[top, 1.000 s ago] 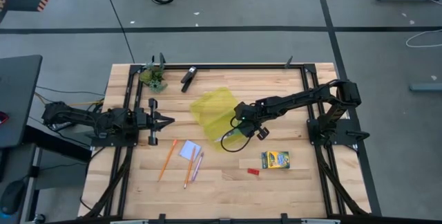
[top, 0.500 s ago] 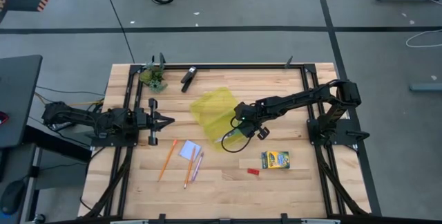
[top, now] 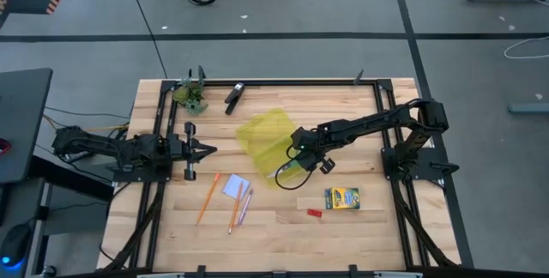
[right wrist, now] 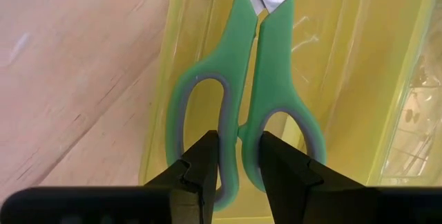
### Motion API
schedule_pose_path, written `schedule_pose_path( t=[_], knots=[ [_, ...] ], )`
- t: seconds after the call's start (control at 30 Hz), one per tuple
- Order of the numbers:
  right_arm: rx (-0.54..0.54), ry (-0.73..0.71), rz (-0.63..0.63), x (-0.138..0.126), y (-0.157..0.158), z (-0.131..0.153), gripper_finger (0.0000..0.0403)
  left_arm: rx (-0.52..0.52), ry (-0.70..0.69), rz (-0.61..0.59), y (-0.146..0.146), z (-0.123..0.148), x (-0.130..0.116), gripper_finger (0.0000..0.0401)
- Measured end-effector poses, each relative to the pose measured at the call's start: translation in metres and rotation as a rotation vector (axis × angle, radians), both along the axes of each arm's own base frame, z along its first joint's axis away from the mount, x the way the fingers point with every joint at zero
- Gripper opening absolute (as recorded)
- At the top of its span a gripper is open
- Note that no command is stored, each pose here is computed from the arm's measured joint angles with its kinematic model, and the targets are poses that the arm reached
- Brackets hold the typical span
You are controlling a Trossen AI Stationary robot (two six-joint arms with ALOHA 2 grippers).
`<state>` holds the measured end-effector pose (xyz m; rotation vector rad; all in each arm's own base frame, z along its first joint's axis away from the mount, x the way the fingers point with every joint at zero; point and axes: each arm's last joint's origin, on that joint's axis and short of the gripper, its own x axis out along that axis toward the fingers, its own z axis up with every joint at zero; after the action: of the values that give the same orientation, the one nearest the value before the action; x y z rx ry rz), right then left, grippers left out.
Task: Pack school essentials
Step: Put the green scissors into the yellow supply box, then put the red eraser into the yellow supply box
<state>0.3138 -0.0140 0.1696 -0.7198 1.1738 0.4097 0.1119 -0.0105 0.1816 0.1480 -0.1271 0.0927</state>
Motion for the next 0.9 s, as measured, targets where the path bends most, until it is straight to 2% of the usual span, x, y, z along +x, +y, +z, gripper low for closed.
schedule_pose_path(
  t=[0.33, 0.6, 0.9],
  knots=[
    [0.013, -0.001, -0.014, 0.0000, 0.0002, 0.0000, 0.0109, 0.000, -0.001, 0.000, 0.0000, 0.0001, 0.0000, 0.0032],
    [0.024, -0.002, -0.029, 0.0000, 0.0003, 0.0000, 0.0109, 0.000, 0.000, 0.000, 0.0000, -0.0001, 0.0000, 0.0022],
    [0.023, -0.006, -0.032, 0.0003, 0.0003, 0.0001, 0.0159, 0.000, 0.000, 0.000, 0.0000, 0.0000, 0.0000, 0.0030]
  ],
)
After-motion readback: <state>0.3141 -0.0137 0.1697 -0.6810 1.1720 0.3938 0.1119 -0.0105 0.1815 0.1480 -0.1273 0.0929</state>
